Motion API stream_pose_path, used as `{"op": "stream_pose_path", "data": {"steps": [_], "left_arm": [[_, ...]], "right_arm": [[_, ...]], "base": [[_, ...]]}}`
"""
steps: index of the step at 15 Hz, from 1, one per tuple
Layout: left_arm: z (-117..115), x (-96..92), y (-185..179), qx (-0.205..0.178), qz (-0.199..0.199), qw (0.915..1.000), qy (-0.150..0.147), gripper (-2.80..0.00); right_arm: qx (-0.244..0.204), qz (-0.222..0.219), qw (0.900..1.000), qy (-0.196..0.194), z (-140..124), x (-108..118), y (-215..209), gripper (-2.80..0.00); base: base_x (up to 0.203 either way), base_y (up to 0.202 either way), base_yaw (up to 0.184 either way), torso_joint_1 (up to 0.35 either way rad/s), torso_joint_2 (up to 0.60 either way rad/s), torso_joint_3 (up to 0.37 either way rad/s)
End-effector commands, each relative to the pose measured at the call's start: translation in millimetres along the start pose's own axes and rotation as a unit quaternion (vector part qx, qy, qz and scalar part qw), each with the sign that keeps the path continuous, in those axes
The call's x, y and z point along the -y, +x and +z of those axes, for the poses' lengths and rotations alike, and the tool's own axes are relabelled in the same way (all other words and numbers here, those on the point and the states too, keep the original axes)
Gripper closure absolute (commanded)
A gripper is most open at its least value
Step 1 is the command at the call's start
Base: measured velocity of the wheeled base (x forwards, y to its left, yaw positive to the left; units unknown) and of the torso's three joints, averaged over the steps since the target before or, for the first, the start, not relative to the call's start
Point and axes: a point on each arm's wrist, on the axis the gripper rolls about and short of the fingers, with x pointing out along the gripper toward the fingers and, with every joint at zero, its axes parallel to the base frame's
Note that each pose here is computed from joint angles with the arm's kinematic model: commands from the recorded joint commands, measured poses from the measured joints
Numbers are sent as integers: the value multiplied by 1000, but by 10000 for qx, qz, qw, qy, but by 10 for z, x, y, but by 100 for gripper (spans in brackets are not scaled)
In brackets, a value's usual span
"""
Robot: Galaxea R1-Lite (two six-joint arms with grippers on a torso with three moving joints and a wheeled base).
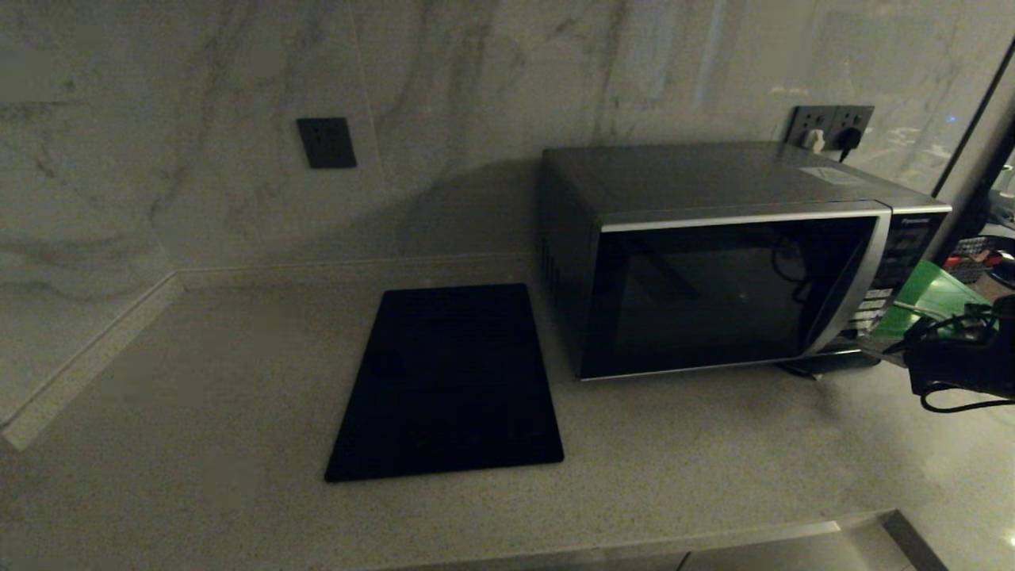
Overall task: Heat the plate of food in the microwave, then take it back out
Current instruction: Open the microwave oven
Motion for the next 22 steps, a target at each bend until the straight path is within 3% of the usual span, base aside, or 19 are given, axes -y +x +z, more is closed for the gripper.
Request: {"op": "stream_pose_path", "data": {"steps": [1,22], "left_arm": [[0,0,0,2,6,10000,-1,0],[1,0,1,-5,6,10000,-1,0]], "right_arm": [[-63,60,10000,14,-9,34,45,0],[-185,259,9994,-107,-26,-119,263,0]], "base": [[0,0,0,0,0,0],[0,0,0,0,0,0]]}}
